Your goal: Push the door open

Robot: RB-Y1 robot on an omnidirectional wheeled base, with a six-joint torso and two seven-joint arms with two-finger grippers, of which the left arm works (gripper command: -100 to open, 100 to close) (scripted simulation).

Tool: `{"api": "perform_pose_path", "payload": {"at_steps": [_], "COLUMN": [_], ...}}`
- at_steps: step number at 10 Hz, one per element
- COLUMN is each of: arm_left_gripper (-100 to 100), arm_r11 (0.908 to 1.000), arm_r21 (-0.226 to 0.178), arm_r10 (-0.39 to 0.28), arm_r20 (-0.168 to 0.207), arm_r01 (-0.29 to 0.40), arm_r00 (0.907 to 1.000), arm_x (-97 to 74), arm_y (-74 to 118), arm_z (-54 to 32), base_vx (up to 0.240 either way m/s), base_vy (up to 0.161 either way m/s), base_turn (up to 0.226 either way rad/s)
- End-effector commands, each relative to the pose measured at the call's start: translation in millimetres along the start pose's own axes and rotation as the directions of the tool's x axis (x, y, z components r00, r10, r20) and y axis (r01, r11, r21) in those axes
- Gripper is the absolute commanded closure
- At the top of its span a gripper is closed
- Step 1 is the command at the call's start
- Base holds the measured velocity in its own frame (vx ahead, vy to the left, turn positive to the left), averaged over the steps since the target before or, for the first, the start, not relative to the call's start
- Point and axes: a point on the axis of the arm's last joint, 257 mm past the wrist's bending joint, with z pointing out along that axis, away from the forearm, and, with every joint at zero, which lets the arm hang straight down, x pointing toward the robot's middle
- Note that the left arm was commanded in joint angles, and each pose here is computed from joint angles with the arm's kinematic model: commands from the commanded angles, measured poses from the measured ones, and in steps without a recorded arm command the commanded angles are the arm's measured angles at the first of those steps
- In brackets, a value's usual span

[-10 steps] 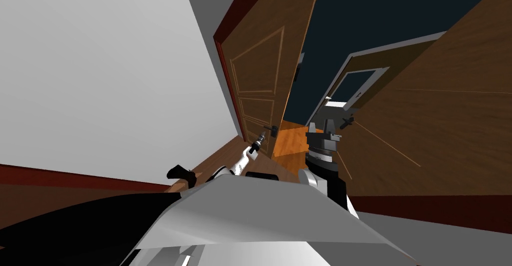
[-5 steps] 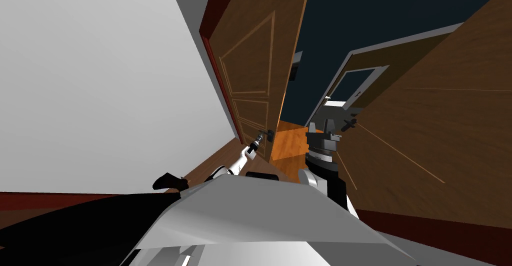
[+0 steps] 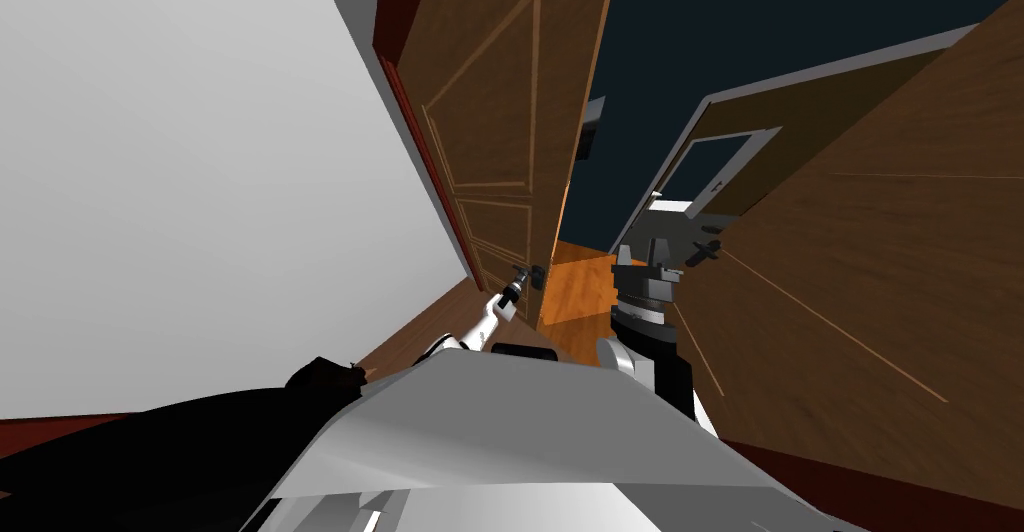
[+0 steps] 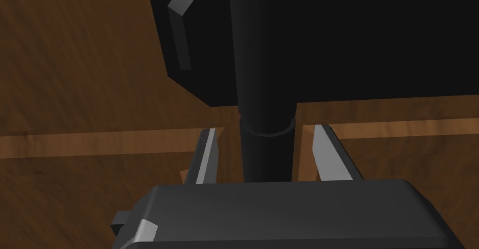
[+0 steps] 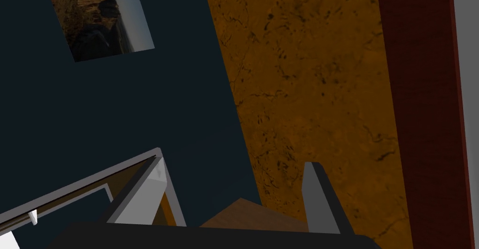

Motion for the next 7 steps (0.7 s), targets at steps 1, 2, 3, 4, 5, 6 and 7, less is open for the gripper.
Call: {"api": "perform_pose_path", "payload": {"at_steps": [1,2,3,4,5,6,7], "arm_left_gripper": [100,100,100,100,100,100,100], "arm_r11": [1.0,1.0,1.0,1.0,1.0,0.9998,0.9998], "arm_r21": [-0.001,-0.001,-0.001,-0.001,-0.001,-0.01,-0.012], "arm_r10": [0.001,0.001,0.001,0.001,0.001,0.015,0.019], "arm_r20": [0.001,0.001,0.001,0.001,0.001,0.025,0.031], "arm_r01": [-0.001,-0.001,-0.001,-0.001,-0.001,-0.015,-0.018], "arm_r00": [1.0,1.0,1.0,1.0,1.0,0.9996,0.9994], "arm_x": [-0.8,-0.8,-0.8,-0.8,-0.8,-18.8,-23.3], "arm_y": [0.4,0.4,0.4,0.4,0.4,3.8,4.3], "arm_z": [-0.2,-0.2,-0.2,-0.2,-0.2,-3.4,-4.2], "base_vx": [-0.029,-0.016,-0.007,0.0,0.0,0.045,0.086], "base_vy": [0.011,0.009,0.005,0.0,0.0,-0.103,-0.14], "base_turn": [-0.01,-0.006,0.001,0.0,0.0,0.053,0.062]}}
